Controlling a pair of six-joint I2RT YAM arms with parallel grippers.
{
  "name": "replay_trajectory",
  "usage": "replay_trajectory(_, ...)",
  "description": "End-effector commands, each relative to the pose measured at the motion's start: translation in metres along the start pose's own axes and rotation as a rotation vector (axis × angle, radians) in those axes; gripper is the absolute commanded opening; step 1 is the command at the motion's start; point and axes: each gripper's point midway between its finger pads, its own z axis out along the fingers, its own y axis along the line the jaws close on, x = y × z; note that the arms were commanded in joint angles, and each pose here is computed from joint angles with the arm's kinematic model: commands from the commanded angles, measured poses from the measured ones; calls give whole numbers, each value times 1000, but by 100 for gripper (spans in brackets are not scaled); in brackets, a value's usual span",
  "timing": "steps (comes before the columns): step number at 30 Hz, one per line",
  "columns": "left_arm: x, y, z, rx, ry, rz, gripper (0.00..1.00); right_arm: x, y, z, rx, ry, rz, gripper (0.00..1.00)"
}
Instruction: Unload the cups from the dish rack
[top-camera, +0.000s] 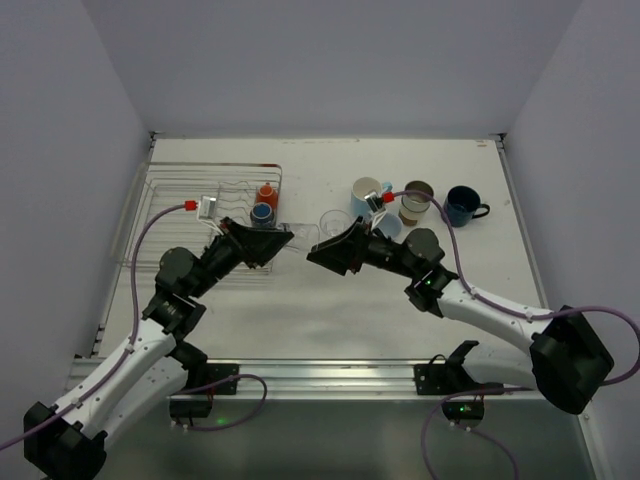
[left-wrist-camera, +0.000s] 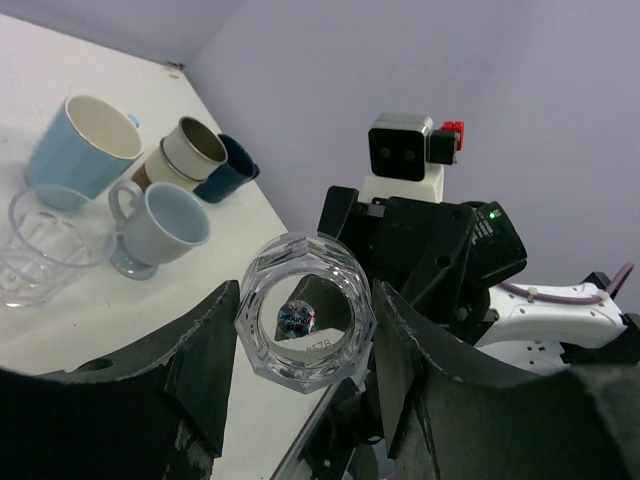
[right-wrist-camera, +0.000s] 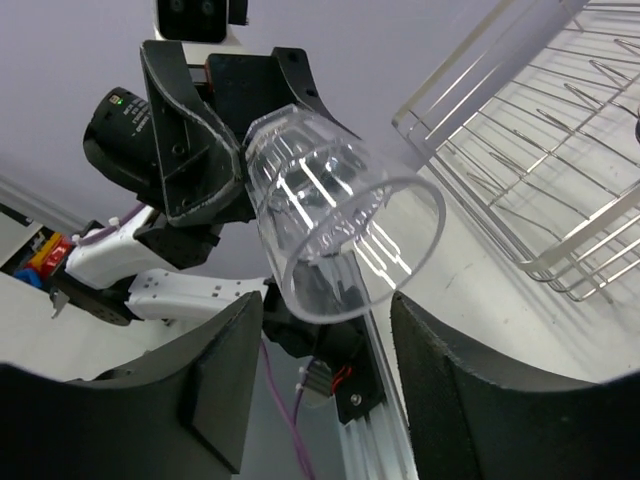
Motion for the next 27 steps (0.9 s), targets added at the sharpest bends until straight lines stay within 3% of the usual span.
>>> replay_trajectory(1, 3, -20, 2, 105, 25, -26, 14, -24, 32, 11, -120, -58, -49, 55)
replay_trajectory(6, 11, -16, 3, 97, 47, -28, 18, -39, 41, 18, -150, -94, -67, 42)
replay_trajectory(7, 13, -14, 3, 91, 53, -29, 21, -40, 40, 18, -149, -95, -67, 31)
replay_trajectory(9, 16, -10, 3, 79, 65, -24, 28, -39, 38, 20, -142, -93, -60, 19)
replay_trajectory(10, 17, -8, 3, 75, 74, -23, 38, -39, 37, 20, -140, -94, -60, 9)
replay_trajectory(12, 17, -8, 3, 71, 77, 10, 54, -34, 32, 18, -116, -77, -56, 0)
replay_trajectory(13, 20, -1, 1, 29, 97, 19, 72, -33, 28, 16, -90, -77, -63, 0)
replay_trajectory(16, 9, 10, -3, -96, 116, 147, 99, -22, -2, 5, 107, -7, -96, 0)
replay_trajectory(17, 3, 13, -4, -123, 117, 230, 100, -9, -29, -6, 247, 51, -109, 0)
replay_trajectory(18, -13, 5, -5, -147, 82, 275, 100, -14, -27, -12, 292, 61, -133, 0)
replay_trajectory(19, -6, 21, -14, -222, 141, 327, 100, -1, -53, -31, 457, 121, -115, 0)
replay_trajectory(27, -30, 53, -55, -486, 185, 573, 100, 19, -108, -99, 920, 466, -218, 0)
